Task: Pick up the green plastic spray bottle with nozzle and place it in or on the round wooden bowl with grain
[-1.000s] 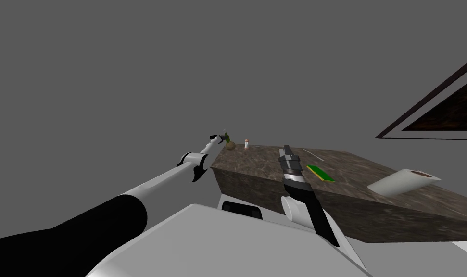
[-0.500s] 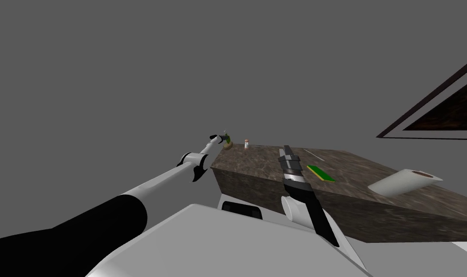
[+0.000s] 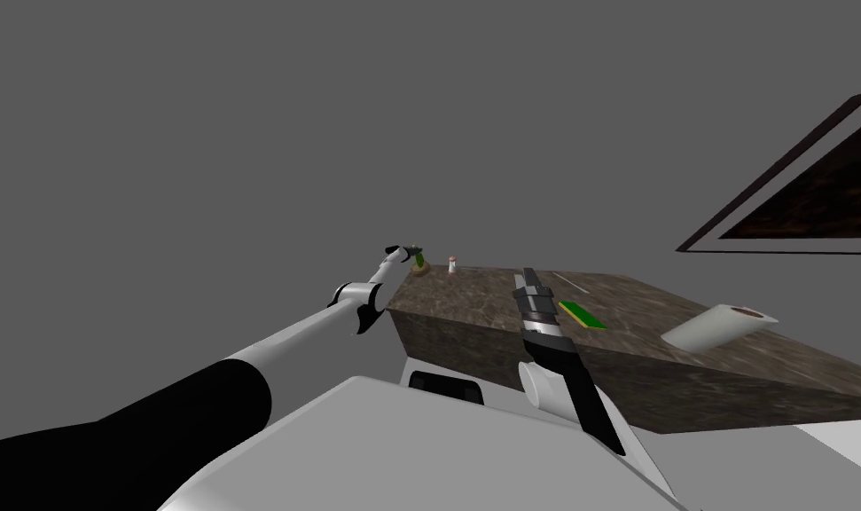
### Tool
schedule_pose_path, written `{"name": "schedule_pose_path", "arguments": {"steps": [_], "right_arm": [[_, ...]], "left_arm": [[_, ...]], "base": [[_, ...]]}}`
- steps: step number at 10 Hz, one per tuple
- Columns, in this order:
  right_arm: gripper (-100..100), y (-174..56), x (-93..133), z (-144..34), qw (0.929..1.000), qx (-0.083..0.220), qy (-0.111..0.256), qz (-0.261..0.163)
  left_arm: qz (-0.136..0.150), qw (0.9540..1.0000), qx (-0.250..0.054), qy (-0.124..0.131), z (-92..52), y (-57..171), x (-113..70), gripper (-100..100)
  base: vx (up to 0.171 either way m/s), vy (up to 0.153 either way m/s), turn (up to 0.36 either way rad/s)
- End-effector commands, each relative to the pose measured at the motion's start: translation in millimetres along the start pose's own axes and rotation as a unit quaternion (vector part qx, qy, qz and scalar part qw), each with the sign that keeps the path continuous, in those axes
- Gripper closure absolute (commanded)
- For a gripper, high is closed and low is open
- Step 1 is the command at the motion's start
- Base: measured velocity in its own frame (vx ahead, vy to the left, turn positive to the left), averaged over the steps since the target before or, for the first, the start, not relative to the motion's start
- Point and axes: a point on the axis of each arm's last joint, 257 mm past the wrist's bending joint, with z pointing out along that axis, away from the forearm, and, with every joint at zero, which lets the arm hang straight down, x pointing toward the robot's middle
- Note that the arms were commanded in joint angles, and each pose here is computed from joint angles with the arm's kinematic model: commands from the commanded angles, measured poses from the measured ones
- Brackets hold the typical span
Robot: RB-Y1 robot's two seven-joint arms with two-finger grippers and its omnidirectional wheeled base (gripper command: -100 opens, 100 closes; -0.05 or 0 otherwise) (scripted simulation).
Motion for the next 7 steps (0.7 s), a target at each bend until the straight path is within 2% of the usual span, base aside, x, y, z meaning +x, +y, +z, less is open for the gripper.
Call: {"name": "schedule_pose_path", "arguments": {"steps": [1, 2, 3, 4, 6, 7], "right_arm": [[0, 0.0, 0.0, 0.0, 1.0, 0.0, 0.0, 0.0], [0, 0.0, 0.0, 0.0, 1.0, 0.0, 0.0, 0.0], [0, 0.0, 0.0, 0.0, 1.0, 0.0, 0.0, 0.0], [0, 0.0, 0.0, 0.0, 1.0, 0.0, 0.0, 0.0], [0, 0.0, 0.0, 0.0, 1.0, 0.0, 0.0, 0.0], [0, 0.0, 0.0, 0.0, 1.0, 0.0, 0.0, 0.0]], "left_arm": [[-0.005, 1.0, 0.001, 0.004, -1.2, -5.6, 7.3, -100], [0.015, 0.9999, -0.001, 0.006, -3.1, -4.5, 19.4, -100], [0.0, 1.0, 0.003, 0.009, -4.2, -11.0, 20.6, -100], [0.02, 0.9997, 0.003, 0.01, -6.7, -11.3, 31.8, -100], [-0.002, 0.9999, 0.009, 0.014, -8.5, -21.3, 32.9, -100], [0.012, 0.9998, 0.009, 0.016, -11.6, -23.2, 43.6, -100]], "base": [[-0.019, -0.01, -0.051], [-0.025, -0.019, -0.085], [-0.025, -0.016, -0.043], [-0.031, -0.021, -0.076], [-0.015, -0.011, -0.028], [-0.014, -0.012, -0.082]]}}
